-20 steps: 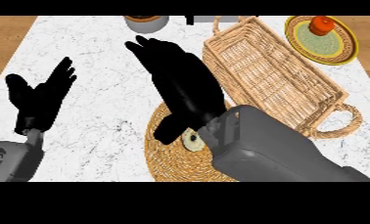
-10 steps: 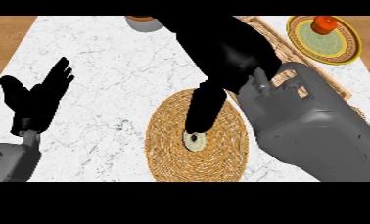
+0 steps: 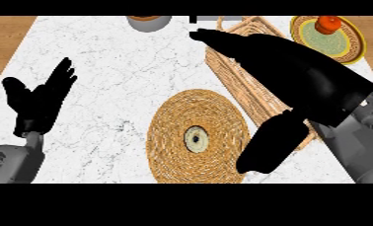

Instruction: Pick the cupcake from the placemat and place it in the basket

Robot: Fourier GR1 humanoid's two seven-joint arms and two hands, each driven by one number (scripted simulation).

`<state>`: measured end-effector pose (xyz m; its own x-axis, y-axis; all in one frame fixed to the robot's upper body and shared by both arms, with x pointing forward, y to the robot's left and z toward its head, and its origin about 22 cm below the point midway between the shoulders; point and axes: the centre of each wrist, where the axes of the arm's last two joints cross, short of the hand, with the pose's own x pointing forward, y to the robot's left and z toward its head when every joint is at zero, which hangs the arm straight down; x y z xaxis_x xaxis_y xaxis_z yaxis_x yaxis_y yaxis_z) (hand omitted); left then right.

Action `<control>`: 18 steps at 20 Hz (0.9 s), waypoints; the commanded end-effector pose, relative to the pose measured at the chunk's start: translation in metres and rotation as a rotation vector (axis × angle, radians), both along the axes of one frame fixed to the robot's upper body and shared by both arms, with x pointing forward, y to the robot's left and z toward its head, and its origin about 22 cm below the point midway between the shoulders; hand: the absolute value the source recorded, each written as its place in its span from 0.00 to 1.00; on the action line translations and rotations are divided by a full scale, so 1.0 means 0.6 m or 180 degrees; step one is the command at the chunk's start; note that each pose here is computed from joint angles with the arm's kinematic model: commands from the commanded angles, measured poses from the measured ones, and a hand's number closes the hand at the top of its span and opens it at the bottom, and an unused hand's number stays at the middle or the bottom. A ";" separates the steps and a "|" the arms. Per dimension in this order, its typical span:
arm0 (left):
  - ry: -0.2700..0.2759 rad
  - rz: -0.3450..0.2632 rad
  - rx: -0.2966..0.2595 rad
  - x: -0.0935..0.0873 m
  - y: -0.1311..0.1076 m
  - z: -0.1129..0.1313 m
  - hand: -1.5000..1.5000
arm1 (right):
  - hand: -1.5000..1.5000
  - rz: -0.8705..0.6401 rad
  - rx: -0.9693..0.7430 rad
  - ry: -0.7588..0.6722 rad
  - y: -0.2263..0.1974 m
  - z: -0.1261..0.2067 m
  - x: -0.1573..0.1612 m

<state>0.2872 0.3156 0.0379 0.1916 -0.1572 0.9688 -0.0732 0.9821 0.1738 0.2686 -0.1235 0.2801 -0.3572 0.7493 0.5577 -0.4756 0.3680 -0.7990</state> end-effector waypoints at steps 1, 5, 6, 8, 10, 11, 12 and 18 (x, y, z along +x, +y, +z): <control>-0.0021 0.0027 0.0109 0.004 -0.004 -0.004 0.50 | 0.00 -0.0241 -0.0005 -0.0066 -0.042 -0.002 -0.056; -0.0019 -0.0009 -0.0001 -0.017 0.020 -0.015 0.50 | 0.00 -0.0239 0.0185 -0.0003 -0.061 -0.074 -0.069; 0.0005 -0.0066 0.0005 0.001 0.005 -0.021 0.50 | 0.00 -0.0200 0.0140 -0.0006 -0.068 -0.087 -0.075; -0.0030 -0.0049 -0.0003 -0.004 0.023 0.000 0.50 | 0.00 -0.0221 0.0164 -0.0035 -0.055 -0.117 -0.071; -0.0014 -0.0047 0.0022 0.002 -0.027 0.000 0.50 | 0.00 -0.0234 0.0199 -0.0087 -0.048 -0.159 -0.070; -0.0006 -0.0061 0.0047 0.009 -0.022 -0.028 0.50 | 0.00 -0.0215 0.0152 -0.0160 -0.021 -0.169 -0.043; -0.0019 -0.0027 -0.0004 0.014 0.002 -0.007 0.50 | 0.00 -0.0236 0.0334 -0.0227 -0.014 -0.196 -0.087; -0.0060 -0.0064 0.0013 -0.002 0.019 -0.017 0.50 | 0.00 -0.0318 0.0551 -0.0231 0.024 -0.268 -0.026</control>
